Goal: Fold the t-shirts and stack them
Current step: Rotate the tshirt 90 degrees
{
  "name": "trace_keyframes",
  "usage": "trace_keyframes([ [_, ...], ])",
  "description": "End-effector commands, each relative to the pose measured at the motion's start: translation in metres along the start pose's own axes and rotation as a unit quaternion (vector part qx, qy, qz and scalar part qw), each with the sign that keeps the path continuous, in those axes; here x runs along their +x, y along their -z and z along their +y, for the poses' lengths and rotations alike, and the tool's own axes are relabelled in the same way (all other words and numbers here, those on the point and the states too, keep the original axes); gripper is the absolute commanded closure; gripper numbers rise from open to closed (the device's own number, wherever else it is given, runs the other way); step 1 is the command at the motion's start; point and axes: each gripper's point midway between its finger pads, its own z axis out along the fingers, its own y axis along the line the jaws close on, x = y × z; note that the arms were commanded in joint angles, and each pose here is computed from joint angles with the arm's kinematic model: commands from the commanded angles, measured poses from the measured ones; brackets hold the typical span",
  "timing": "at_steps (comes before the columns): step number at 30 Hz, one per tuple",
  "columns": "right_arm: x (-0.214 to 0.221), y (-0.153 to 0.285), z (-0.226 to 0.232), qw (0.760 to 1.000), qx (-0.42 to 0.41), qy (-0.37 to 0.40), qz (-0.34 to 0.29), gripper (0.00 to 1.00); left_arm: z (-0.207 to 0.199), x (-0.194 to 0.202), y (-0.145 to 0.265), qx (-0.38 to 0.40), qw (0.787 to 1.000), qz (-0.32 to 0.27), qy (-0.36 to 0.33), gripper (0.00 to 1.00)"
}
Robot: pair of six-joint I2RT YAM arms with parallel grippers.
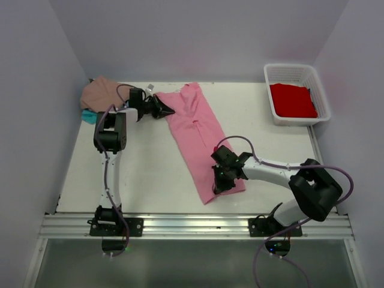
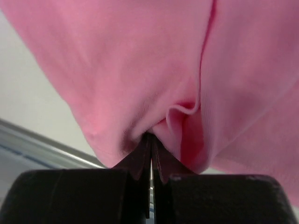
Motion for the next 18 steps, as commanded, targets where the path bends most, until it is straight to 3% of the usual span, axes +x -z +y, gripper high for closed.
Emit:
trace_keyframes([
  [1,0.049,-0.026,0.045,0.989,-0.115,-0.026,0.094,1.00,-0.005,0.003,-0.013,0.089,0.995,0.015,0.037,0.99],
  [2,0.050,-0.027,0.055,0.987,-0.129,-0.018,0.093,1.00,-0.011,0.002,-0.012,0.103,0.992,0.020,0.067,0.98],
  [8,0.066,-0.025,0.092,0.979,-0.168,-0.003,0.113,1.00,-0.035,-0.006,-0.009,0.188,0.979,0.019,0.072,0.92],
  [18,0.041,0.011,0.114,0.981,-0.177,0.065,0.051,1.00,-0.087,-0.021,0.015,0.241,0.970,0.010,0.007,0.88],
])
